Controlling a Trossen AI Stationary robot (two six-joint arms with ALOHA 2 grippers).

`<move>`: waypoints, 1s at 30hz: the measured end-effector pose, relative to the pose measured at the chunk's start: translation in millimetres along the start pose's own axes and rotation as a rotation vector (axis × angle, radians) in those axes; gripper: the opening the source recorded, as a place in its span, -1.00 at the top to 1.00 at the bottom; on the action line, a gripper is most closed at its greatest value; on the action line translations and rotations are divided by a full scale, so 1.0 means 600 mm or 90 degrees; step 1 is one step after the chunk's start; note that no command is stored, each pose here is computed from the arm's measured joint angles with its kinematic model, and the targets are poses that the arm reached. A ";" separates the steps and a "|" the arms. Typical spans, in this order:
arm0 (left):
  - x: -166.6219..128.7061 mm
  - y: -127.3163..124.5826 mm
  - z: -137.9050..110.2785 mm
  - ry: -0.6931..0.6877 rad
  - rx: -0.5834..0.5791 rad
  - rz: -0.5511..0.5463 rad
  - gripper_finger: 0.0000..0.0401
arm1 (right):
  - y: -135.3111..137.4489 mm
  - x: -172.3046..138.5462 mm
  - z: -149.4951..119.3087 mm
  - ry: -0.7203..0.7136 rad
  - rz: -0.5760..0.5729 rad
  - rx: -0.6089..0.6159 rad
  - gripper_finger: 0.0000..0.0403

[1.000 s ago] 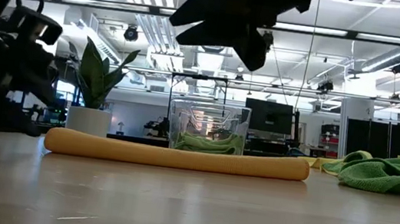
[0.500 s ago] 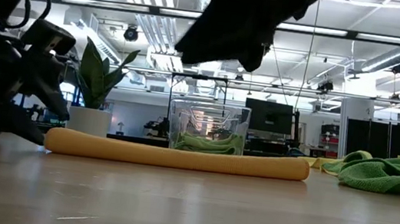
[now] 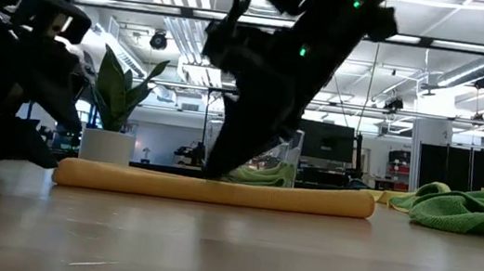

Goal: Fold microfiber towels
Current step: Put the folded orange towel into the transparent bin

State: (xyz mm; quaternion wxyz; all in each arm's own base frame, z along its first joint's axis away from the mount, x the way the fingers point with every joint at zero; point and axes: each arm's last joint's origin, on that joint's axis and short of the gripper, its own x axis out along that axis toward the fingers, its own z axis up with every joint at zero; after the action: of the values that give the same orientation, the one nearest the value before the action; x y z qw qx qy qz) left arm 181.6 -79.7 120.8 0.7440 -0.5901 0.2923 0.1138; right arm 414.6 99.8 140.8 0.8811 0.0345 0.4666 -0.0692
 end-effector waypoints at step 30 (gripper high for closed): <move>-0.005 0.023 0.006 -0.078 -0.101 0.017 0.05 | -0.019 0.018 0.018 0.068 0.016 0.024 0.96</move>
State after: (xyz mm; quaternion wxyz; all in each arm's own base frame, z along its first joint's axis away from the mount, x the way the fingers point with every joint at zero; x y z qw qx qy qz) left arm 173.5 -72.0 111.8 0.7100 -0.6349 0.2441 0.1821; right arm 427.8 86.4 138.0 0.8550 0.0607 0.5109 -0.0652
